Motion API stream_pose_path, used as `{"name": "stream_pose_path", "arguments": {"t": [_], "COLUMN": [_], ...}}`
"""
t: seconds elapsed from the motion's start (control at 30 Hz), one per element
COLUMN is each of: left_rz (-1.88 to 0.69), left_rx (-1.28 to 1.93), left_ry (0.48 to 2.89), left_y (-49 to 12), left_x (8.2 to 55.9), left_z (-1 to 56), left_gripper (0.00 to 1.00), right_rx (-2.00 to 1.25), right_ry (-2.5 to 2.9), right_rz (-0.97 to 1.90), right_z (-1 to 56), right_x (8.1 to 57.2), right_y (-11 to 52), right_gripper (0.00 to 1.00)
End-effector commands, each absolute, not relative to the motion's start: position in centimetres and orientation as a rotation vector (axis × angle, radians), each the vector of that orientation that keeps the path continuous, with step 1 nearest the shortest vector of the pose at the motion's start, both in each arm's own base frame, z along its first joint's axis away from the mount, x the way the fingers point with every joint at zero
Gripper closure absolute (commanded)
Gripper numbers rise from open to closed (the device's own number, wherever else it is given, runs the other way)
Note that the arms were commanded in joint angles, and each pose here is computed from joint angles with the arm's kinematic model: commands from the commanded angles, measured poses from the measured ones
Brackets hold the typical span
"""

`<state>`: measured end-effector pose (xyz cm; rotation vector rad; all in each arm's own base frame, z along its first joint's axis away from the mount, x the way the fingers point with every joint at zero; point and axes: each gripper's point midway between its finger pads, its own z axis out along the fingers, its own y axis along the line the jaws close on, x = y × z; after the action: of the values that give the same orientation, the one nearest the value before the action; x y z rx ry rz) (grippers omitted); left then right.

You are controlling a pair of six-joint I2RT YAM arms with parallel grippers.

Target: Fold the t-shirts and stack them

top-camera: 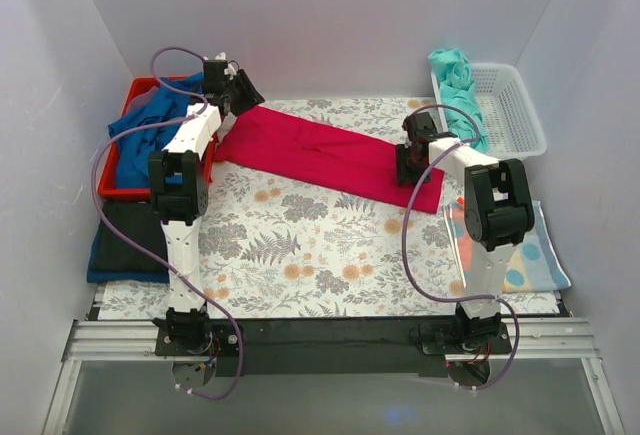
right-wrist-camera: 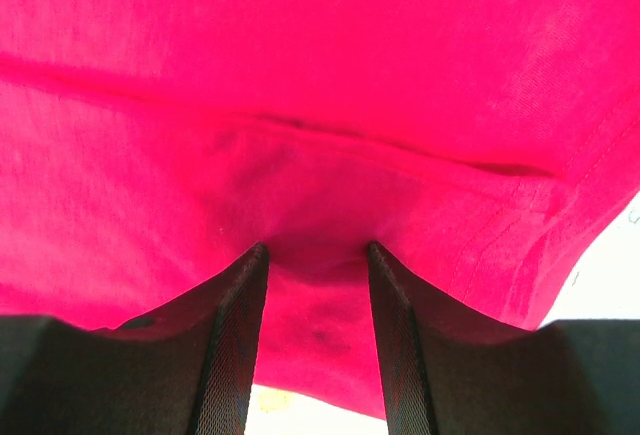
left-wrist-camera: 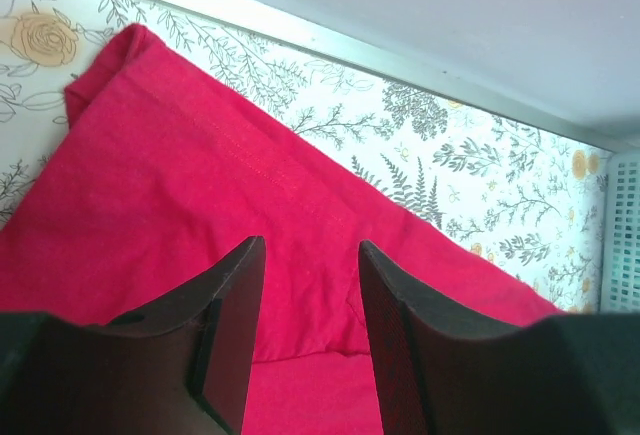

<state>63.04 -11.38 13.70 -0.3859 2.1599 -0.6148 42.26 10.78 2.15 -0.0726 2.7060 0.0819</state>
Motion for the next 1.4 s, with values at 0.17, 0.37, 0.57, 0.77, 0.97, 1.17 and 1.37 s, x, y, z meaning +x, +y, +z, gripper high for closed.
{"name": "stream_pose_path", "arguments": {"t": [0.17, 0.37, 0.57, 0.77, 0.97, 1.17, 1.37], "left_rz": [-0.607, -0.611, -0.584, -0.556, -0.522, -0.534, -0.503], "left_rx": [-0.38, -0.389, -0.398, -0.385, -0.383, -0.393, -0.408], "left_ry": [2.135, 2.176, 2.209, 2.23, 2.232, 2.224, 2.253], "left_y": [-11.2, -11.4, -11.3, -11.3, -10.9, -10.9, -11.3], "left_x": [62.6, 62.4, 62.0, 61.6, 61.1, 61.0, 59.8], "left_z": [15.9, 14.4, 13.5, 13.2, 13.7, 14.5, 14.7], "left_gripper": [0.59, 0.59, 0.59, 0.59, 0.59, 0.59, 0.59], "right_rx": [-0.201, -0.286, -0.327, -0.308, -0.347, -0.287, -0.242], "right_ry": [2.927, 2.955, 2.99, 3.034, 2.923, 2.694, 2.47], "right_rz": [0.082, 0.135, 0.087, 0.079, 0.091, -0.036, -0.117], "right_z": [0.2, 0.8, 1.3, 2.2, 4.7, 9.8, 15.6], "right_x": [31.1, 27.5, 23.1, 18.4, 18.4, 23.0, 27.1], "right_y": [12.8, 14.4, 14.8, 15.1, 17.0, 16.8, 16.3], "right_gripper": [0.5, 0.5, 0.5, 0.5, 0.5, 0.49, 0.48]}}
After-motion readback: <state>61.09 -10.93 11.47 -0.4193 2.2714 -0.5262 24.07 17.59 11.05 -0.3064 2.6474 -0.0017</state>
